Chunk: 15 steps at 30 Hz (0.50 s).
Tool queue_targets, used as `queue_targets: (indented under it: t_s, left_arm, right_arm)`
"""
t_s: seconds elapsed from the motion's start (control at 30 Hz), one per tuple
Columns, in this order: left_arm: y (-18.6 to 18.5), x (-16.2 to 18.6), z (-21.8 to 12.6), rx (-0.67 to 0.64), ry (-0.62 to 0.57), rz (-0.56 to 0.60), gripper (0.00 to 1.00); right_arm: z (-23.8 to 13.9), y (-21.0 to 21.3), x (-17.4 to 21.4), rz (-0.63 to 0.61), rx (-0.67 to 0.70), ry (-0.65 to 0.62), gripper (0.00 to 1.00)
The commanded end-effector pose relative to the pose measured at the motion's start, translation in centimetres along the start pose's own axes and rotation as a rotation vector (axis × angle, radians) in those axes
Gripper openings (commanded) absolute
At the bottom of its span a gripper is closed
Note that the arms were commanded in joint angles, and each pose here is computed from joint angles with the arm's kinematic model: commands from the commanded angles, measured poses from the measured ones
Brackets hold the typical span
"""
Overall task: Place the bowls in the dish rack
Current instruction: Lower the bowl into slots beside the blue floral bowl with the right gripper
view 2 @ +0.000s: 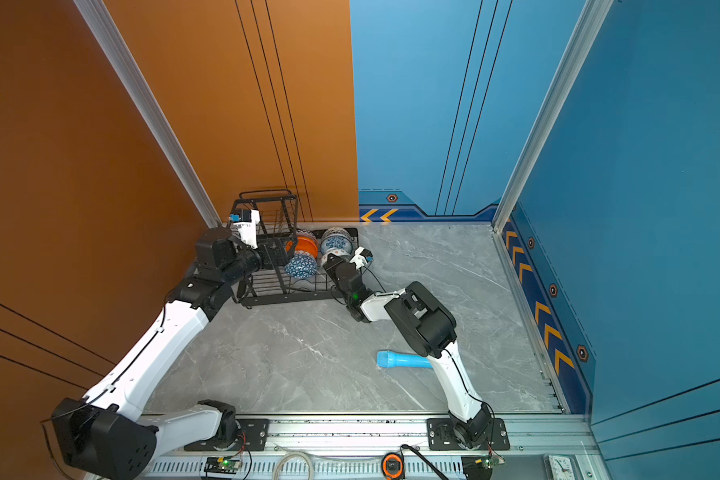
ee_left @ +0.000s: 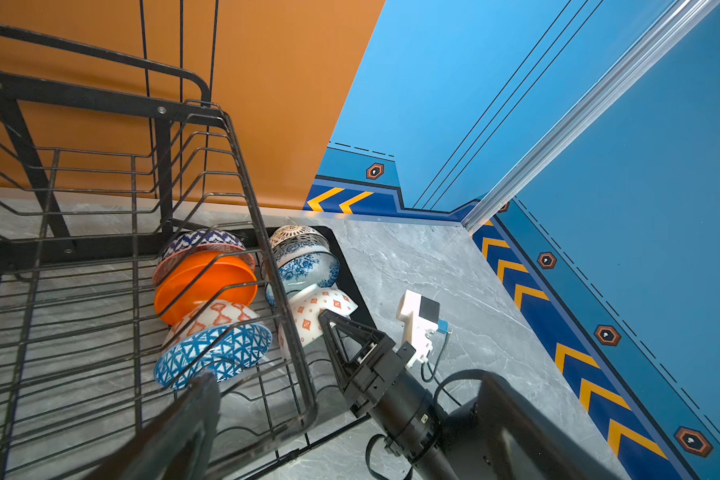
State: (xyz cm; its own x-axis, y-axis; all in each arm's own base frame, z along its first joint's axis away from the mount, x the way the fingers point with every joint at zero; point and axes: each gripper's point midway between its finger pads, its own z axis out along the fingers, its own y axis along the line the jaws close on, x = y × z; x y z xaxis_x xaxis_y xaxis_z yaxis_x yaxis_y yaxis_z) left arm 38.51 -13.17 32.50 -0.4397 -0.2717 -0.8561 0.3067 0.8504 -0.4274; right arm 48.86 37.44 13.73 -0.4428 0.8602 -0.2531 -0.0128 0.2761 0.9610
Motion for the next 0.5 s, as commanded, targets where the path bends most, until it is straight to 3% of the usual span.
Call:
queue_targets:
  t_s: [0.0,0.47]
  left_arm:
    - [0.4,1.5,0.5,0.007,0.047,-0.023,0.98]
    - [0.5,1.7,0.7,0.006,0.056,-0.029,0.98]
  right_arm:
    - [0.2,0.5,-0.3,0.026,-0.009,-0.027,0.0]
    - [-0.1,-1.5,1.0,0.02,0.136,-0.008,0.0]
